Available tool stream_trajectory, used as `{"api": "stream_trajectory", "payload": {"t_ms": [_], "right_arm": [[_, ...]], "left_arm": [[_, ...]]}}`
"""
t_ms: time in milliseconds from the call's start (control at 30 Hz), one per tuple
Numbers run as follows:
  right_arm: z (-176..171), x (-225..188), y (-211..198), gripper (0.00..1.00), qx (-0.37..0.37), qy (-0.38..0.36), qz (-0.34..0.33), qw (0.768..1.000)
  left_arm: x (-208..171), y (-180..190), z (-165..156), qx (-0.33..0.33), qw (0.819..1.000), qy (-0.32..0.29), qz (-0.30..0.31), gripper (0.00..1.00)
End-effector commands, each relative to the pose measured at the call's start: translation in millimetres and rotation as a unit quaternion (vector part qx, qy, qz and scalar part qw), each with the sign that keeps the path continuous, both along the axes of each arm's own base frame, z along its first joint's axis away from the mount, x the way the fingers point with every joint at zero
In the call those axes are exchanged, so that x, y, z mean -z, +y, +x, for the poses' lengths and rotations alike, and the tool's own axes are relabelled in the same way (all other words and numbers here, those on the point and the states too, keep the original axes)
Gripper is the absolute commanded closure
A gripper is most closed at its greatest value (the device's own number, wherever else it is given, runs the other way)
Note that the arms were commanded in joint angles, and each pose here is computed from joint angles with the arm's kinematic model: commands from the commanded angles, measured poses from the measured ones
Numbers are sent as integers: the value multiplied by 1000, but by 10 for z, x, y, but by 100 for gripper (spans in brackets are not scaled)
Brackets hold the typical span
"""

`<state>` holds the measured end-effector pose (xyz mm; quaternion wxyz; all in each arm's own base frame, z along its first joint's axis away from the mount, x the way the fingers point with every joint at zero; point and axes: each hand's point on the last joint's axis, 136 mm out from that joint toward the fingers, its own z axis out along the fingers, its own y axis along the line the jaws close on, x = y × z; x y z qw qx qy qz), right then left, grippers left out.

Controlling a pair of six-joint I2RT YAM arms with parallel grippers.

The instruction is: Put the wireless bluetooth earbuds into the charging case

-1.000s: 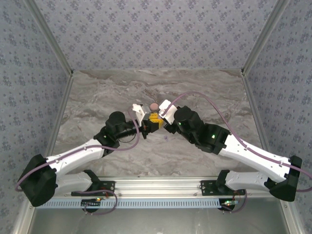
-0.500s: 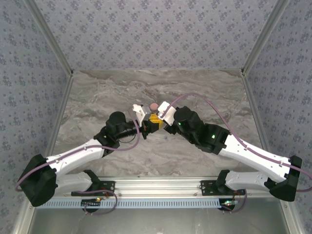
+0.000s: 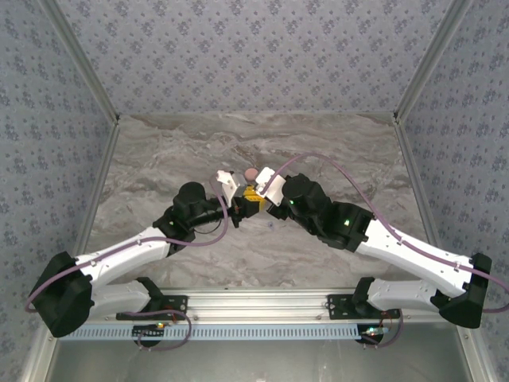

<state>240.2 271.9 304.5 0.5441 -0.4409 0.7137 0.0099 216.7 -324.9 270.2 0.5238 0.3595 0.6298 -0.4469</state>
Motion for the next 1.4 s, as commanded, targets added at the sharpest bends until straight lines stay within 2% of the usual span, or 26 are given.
{"api": "stream_trajectory", "payload": {"t_ms": [0,433,733,1067,1367], "right_arm": [[10,-35,-10,81,0,-6,-17,1000],[-109,43,113,81,-53,17,-19,998],[-111,152,173,80,-64,37,-36,997],[-121,97,183,79,-83,80,7,993],[-130,110,189,77,-94,93,15,991]], "left_arm": [[-354,-29,-60,16,998,-47,-34,100],[-363,-12,-67,14,998,-49,-34,100],[-359,-4,-74,14,998,-50,-34,100],[-419,31,-107,14,997,-59,-53,100],[-446,31,-110,14,996,-60,-59,100]]}}
